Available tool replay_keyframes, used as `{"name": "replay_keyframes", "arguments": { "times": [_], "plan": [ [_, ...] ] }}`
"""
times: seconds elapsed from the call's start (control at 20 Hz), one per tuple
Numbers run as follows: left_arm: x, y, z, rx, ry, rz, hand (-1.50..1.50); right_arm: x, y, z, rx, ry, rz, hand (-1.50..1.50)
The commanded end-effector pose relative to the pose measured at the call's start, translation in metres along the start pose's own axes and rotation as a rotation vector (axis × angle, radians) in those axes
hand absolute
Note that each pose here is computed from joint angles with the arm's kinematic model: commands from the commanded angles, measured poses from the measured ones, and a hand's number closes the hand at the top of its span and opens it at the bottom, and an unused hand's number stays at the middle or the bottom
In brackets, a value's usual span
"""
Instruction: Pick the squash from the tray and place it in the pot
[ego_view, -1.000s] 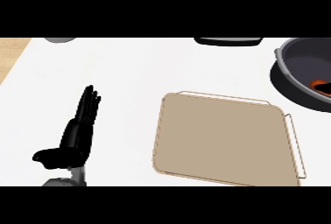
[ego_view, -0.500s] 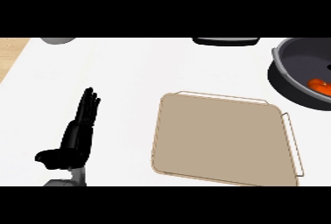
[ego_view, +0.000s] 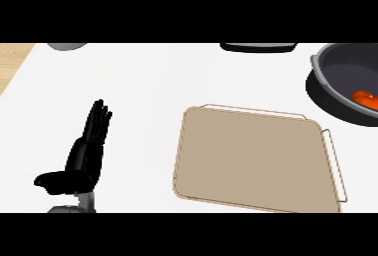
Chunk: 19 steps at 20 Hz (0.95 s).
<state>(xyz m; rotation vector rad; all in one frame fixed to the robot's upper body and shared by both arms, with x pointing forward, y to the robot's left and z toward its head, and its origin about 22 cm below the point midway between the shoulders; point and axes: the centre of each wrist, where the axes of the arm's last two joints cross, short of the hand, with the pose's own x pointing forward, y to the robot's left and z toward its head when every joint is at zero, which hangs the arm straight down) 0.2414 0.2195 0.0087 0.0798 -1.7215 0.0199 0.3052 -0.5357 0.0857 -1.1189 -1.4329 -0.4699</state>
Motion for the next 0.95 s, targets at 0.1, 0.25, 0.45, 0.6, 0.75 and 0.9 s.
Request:
{"name": "replay_keyframes", "arguments": {
  "times": [0.1,0.25,0.45,0.6,0.75,0.9],
  "plan": [
    [-0.001,-0.007,0.002,-0.013,0.01,0.006,0.0,-0.028,-0.027,0.007,-0.025,-0.023,-0.038,-1.5],
    [0.003,0.005,-0.004,-0.003,-0.003,-0.01,0.0,-0.021,-0.054,-0.004,-0.029,-0.04,-0.026,-1.5],
    [0.0,0.006,-0.001,-0.001,0.002,-0.002,0.0,-0.023,-0.073,-0.007,-0.052,-0.033,-0.016,-1.5],
    [-0.01,0.008,0.001,0.001,0.015,-0.001,0.0,-0.032,-0.082,-0.003,-0.11,-0.014,-0.085,-1.5],
    [-0.009,-0.005,-0.003,0.004,0.0,-0.003,0.0,-0.029,-0.102,-0.008,-0.171,-0.025,-0.071,-1.5],
    [-0.012,0.01,0.002,0.021,0.019,-0.002,0.0,-0.049,-0.113,0.003,-0.198,-0.014,-0.088,-1.5]
  ]
}}
